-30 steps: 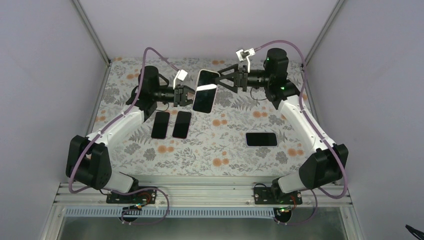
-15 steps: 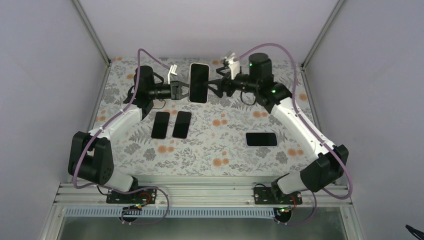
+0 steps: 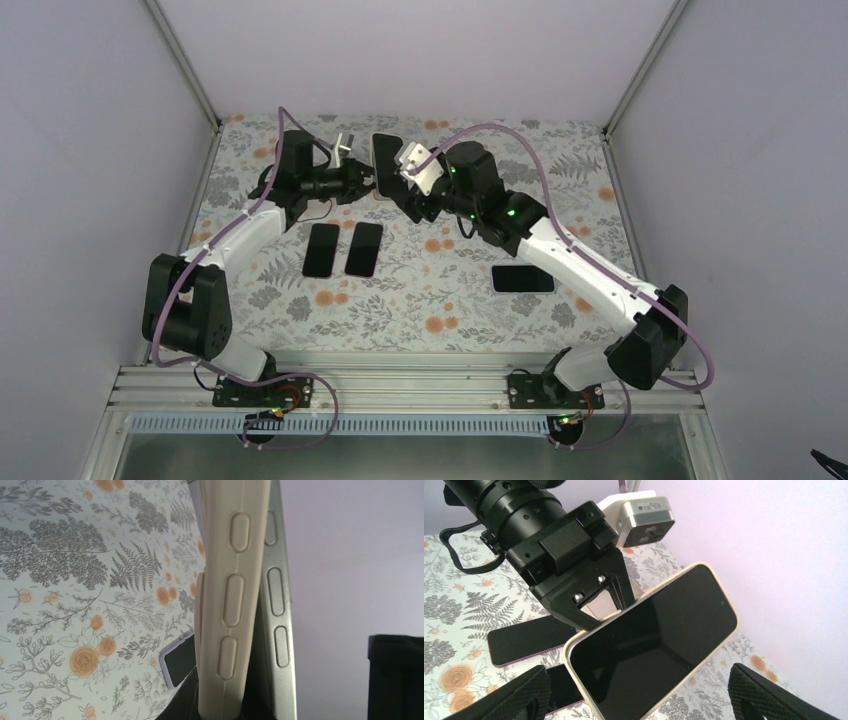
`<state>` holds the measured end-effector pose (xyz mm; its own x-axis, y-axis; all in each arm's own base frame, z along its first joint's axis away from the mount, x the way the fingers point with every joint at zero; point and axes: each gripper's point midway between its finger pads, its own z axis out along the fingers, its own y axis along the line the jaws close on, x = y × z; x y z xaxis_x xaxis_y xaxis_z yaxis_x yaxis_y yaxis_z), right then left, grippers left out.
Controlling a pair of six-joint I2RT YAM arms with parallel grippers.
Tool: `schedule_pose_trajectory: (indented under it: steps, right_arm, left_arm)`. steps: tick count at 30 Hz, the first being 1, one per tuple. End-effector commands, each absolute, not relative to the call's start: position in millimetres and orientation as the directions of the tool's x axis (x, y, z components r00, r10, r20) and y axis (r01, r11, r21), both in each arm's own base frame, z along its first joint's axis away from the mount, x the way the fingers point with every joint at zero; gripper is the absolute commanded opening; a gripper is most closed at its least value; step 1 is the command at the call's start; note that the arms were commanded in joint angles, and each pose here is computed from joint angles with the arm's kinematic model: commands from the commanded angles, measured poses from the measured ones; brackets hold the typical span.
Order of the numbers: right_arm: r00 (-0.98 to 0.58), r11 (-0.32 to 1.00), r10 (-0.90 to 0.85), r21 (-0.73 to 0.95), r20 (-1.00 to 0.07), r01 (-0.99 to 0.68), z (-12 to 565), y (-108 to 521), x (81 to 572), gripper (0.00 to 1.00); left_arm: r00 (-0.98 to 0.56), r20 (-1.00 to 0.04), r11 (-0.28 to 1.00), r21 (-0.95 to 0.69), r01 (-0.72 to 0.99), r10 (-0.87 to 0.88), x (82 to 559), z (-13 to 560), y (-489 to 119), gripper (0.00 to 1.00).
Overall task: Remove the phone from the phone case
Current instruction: Remove the phone case from the phone.
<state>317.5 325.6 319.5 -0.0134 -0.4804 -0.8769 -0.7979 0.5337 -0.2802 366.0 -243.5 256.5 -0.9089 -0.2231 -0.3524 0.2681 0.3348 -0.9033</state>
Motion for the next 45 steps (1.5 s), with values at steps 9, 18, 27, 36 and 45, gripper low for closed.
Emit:
schedule_pose_trajectory:
  steps: [9,18,27,36,45]
  right_arm:
    - [0.05,0.518,-0.55,-0.387,-0.834,-0.762,299.2,353.2,320.9,0.83]
    - [0.049,0.563,-0.568,-0.431,-0.822,-0.705,288.0,358.5,333.6,0.82]
    - [0.059,0.588,-0.64,-0.538,-0.766,-0.604,268.6,351.9,351.3,0.75]
    - [0.117,0.572,-0.719,-0.679,-0.685,-0.461,259.6,341.1,361.3,0.68]
    - [0.153,0.567,-0.742,-0.733,-0.653,-0.375,283.8,334.6,365.7,0.23]
  left_arm:
    - [-0.902,-0.345,0.331,-0.909,0.253,-0.259,376.6,269.0,-241.7,0.02]
    - [-0.908,-0.331,0.326,-0.914,0.241,-0.256,377.5,265.0,-242.7,0.02]
    - [-0.914,-0.31,0.322,-0.921,0.22,-0.262,377.1,262.7,-242.9,0.02]
    - [-0.923,-0.281,0.308,-0.931,0.196,-0.263,376.8,258.4,-243.8,0.02]
    - [-0.921,-0.26,0.332,-0.93,0.158,-0.289,379.8,246.0,-239.8,0.02]
